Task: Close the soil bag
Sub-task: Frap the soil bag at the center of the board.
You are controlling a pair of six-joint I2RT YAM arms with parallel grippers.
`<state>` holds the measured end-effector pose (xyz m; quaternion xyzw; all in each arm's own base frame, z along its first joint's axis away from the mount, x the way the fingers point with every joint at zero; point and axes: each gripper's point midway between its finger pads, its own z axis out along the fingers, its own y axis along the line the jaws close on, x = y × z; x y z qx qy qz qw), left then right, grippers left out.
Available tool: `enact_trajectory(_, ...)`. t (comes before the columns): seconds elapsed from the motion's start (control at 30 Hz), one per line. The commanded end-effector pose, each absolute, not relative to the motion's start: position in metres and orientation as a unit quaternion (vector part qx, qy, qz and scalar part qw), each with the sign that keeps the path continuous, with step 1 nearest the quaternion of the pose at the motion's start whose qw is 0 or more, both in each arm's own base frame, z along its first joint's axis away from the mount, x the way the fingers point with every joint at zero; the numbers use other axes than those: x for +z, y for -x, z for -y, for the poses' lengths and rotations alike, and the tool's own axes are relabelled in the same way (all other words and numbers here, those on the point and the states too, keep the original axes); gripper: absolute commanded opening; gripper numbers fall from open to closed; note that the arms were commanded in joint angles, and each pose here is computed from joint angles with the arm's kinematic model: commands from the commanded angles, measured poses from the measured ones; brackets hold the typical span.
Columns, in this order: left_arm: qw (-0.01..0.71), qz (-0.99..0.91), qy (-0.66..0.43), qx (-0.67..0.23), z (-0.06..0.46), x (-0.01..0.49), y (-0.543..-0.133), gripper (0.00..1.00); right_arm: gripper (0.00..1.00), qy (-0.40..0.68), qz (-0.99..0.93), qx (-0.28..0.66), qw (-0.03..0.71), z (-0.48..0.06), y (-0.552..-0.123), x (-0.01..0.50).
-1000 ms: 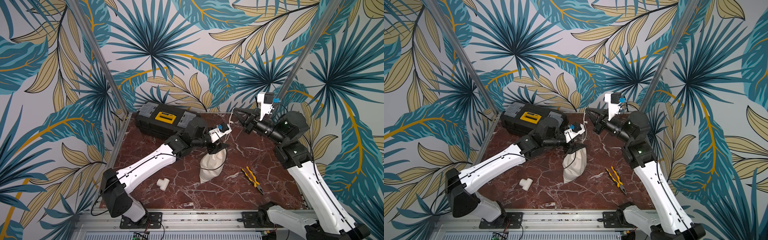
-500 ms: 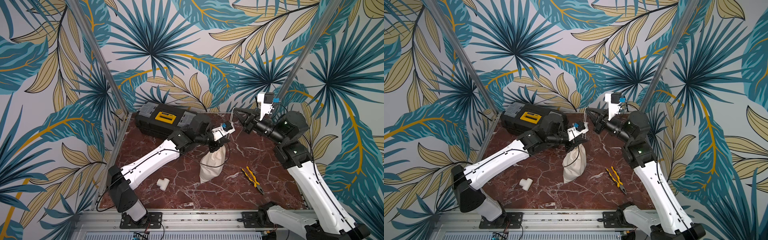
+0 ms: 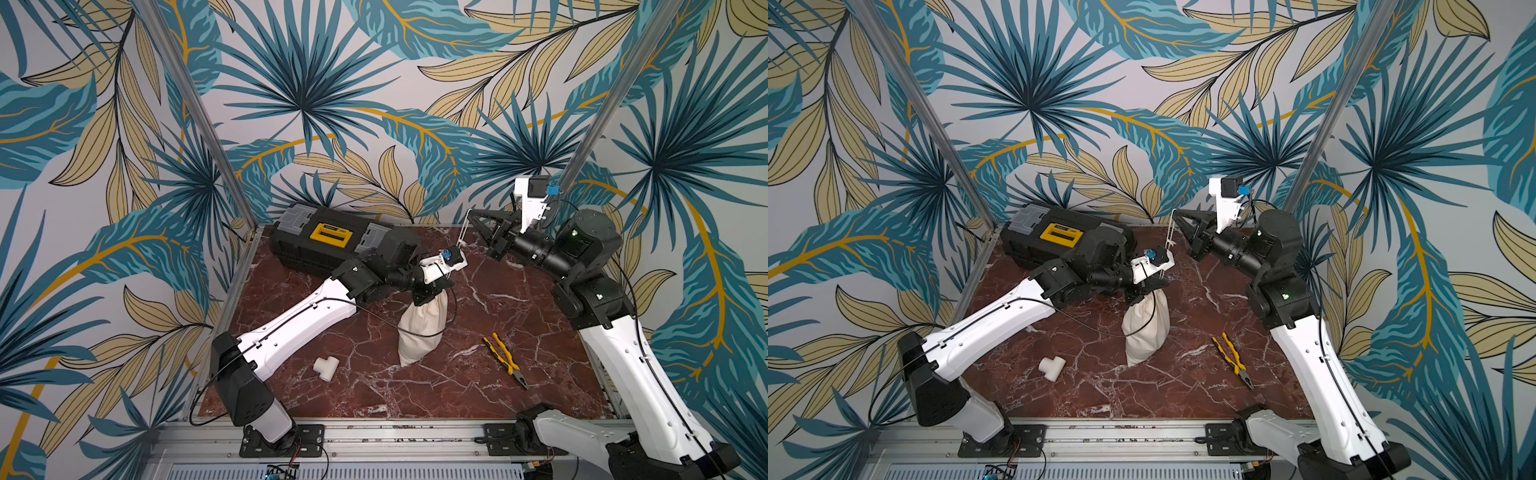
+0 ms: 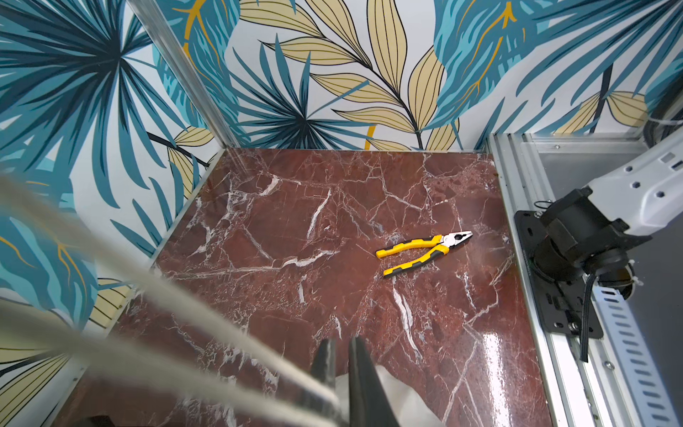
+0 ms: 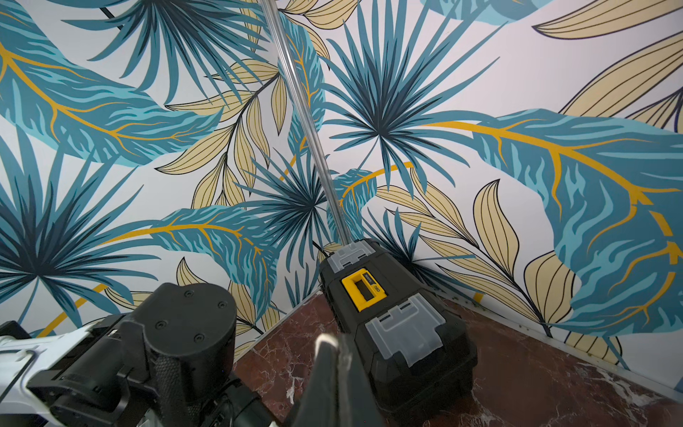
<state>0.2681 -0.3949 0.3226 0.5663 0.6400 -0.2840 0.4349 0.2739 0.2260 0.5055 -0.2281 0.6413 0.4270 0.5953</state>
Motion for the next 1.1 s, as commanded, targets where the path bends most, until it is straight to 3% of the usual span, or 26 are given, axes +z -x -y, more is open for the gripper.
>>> enact_trajectory(0.0,0.344,-0.684,-0.590,-0.256,0.373,0.270,-0.251,0.12,0.00,0.224,-0.560,0.411,0.683,-0.209,-0.261,0.571)
enact_trajectory(0.2,0.321,-0.695,-0.596,-0.242,0.364,0.255,-0.248,0.06,0.00,0.207,-0.563,0.390,0.699,-0.200,-0.265,0.574)
enact_trajectory(0.37,0.286,-0.705,-0.607,-0.232,0.351,0.237,-0.237,0.11,0.00,0.187,-0.580,0.356,0.708,-0.190,-0.277,0.572)
enact_trajectory(0.93,0.265,-0.721,-0.597,-0.230,0.328,0.233,-0.231,0.17,0.00,0.160,-0.596,0.337,0.711,-0.182,-0.306,0.561)
enact_trajectory(1.03,0.264,-0.726,-0.592,-0.228,0.323,0.237,-0.232,0.14,0.00,0.140,-0.615,0.316,0.709,-0.169,-0.318,0.551)
enact_trajectory(1.07,0.264,-0.728,-0.591,-0.228,0.321,0.239,-0.233,0.07,0.00,0.132,-0.625,0.309,0.705,-0.165,-0.323,0.546)
